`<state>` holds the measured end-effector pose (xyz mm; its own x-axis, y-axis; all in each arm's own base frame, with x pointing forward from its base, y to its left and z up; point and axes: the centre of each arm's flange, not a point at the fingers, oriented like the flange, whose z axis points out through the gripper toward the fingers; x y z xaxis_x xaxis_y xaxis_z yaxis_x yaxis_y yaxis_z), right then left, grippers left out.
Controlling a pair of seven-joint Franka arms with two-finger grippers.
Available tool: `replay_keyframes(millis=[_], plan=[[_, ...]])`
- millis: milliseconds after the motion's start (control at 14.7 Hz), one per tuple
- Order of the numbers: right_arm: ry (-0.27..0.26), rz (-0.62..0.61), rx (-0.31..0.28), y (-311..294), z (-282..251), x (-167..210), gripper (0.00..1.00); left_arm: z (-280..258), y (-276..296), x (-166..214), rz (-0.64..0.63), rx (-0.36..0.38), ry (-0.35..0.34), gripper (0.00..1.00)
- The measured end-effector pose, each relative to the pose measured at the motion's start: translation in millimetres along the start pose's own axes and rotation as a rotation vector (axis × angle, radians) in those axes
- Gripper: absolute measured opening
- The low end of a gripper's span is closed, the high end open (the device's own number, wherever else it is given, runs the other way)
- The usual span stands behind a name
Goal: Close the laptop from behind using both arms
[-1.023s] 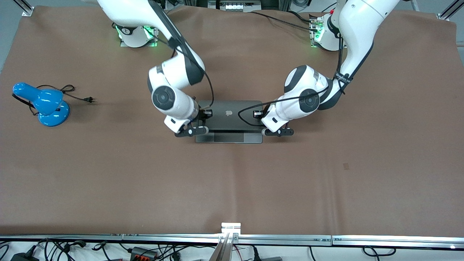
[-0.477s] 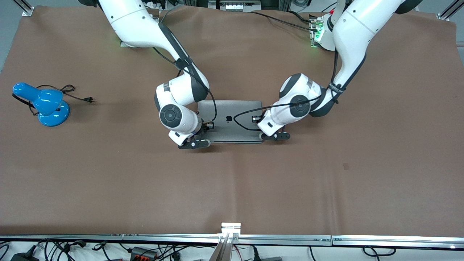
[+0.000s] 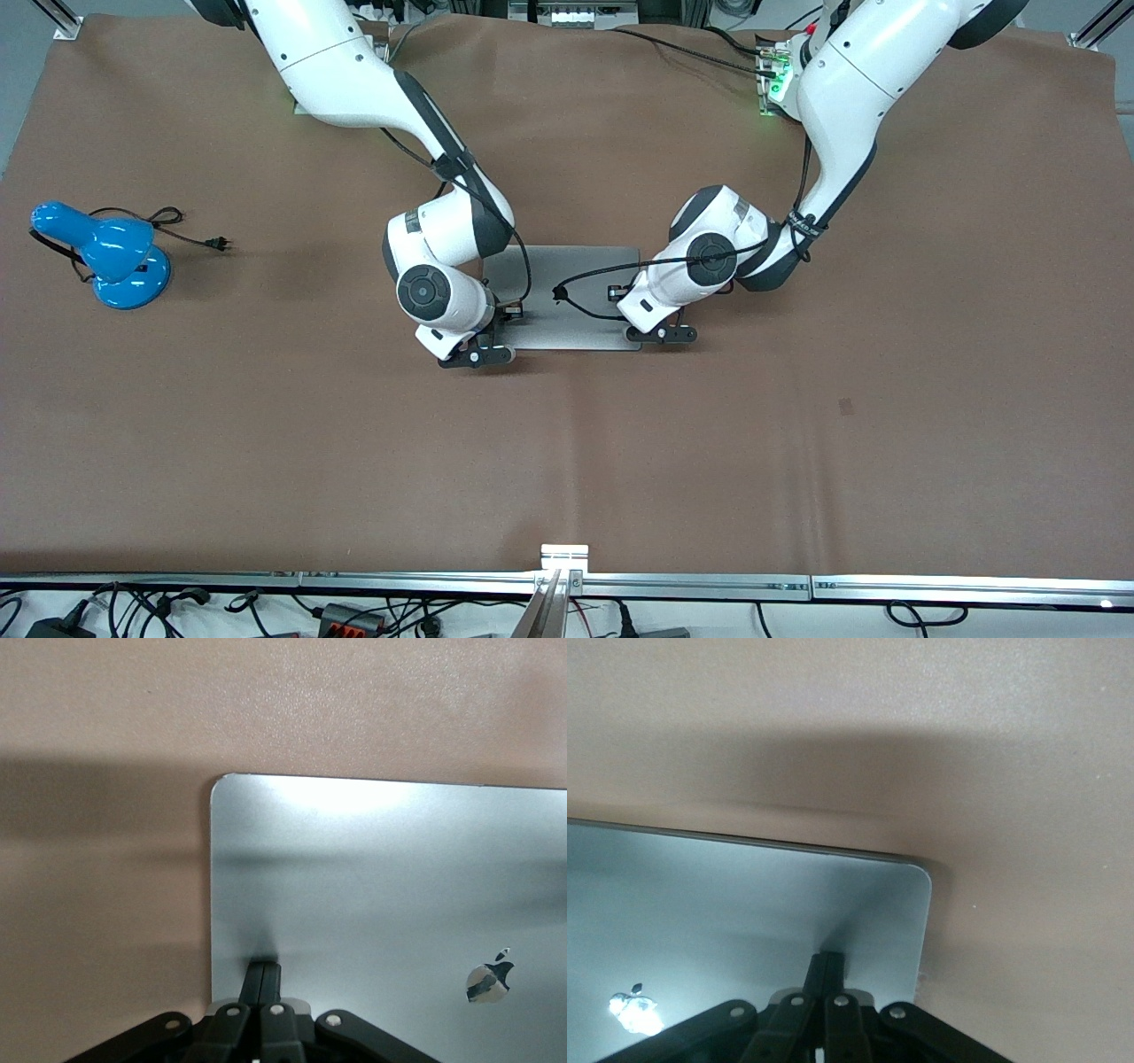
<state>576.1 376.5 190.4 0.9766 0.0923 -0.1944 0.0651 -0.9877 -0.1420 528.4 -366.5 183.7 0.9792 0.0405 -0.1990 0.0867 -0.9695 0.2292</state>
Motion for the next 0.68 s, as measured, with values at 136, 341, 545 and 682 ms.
replay_keyframes(millis=[136, 341, 545, 682], plan=[[0.025, -0.001, 0.003, -1, -12, 7, 0.01, -6, 1, 3, 0.002, 0.006, 0.011, 0.01], [0.071, 0.006, -0.023, 13, -59, 22, 0.01, -47, 4, 3, 0.013, 0.072, -0.021, 0.01], [0.140, -0.003, -0.065, 33, -139, 23, 0.01, -121, -6, -7, 0.006, 0.162, -0.041, 0.01], [0.149, -0.010, -0.103, 52, -188, 15, 0.01, -174, -31, -9, 0.032, 0.207, -0.048, 0.01]])
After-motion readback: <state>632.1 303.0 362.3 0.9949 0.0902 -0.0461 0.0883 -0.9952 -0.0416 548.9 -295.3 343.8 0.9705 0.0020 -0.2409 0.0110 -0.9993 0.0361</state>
